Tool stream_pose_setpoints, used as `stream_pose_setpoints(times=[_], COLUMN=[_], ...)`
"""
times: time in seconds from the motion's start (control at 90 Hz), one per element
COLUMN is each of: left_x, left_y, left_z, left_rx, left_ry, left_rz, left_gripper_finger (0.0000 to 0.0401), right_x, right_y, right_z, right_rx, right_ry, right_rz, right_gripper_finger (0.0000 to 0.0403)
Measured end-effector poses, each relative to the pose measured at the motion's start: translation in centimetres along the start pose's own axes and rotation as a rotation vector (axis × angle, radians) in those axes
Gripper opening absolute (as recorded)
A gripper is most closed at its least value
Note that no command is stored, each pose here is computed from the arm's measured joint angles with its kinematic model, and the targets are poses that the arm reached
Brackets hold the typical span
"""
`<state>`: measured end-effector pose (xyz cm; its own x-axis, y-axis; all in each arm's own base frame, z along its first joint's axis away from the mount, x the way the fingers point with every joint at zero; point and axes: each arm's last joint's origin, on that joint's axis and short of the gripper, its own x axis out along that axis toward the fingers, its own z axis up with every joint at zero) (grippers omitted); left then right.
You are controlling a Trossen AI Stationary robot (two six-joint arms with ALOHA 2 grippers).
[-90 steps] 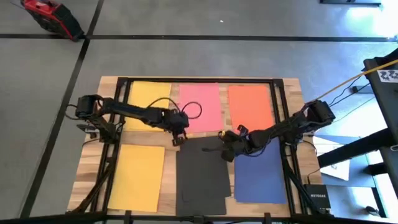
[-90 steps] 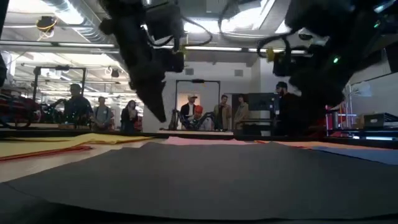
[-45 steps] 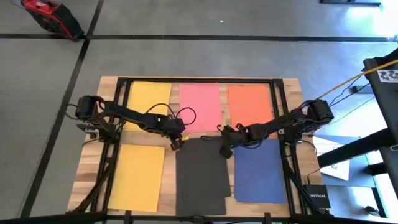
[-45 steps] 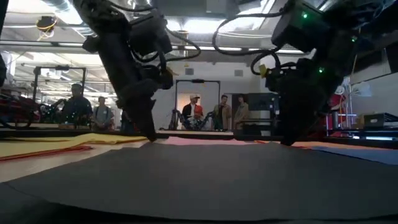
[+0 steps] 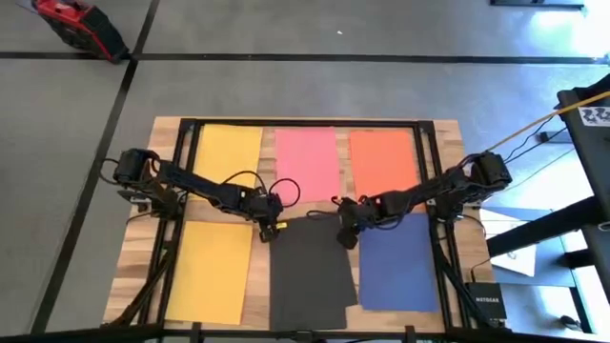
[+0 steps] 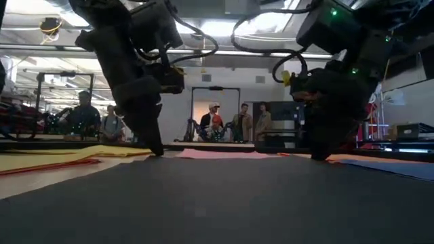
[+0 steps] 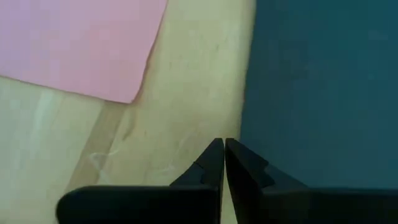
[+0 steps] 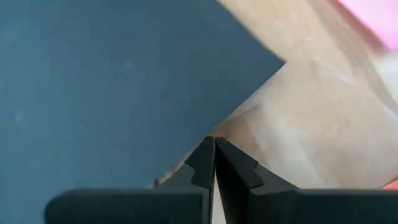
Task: Organize paper
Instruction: Stack the black paper on the top of the black paper
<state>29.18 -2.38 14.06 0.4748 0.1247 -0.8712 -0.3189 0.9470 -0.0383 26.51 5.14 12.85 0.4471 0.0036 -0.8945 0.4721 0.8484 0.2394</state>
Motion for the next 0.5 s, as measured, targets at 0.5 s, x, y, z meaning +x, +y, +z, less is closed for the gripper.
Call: stream_pose_setpoints(times=[0.5], left_x=[-0.2], left_y=[0.4], left_z=[-1.1], left_rx=[-0.033], left_ry=[0.1], left_rz=[0.092], left_gripper_finger=[0.0], right_x=[-0.2], right_y=[1.1], right_z=[-1.5], right_rx=[0.042], right_ry=[0.101], right_rz=[0.046], right_gripper_finger=[0.0001])
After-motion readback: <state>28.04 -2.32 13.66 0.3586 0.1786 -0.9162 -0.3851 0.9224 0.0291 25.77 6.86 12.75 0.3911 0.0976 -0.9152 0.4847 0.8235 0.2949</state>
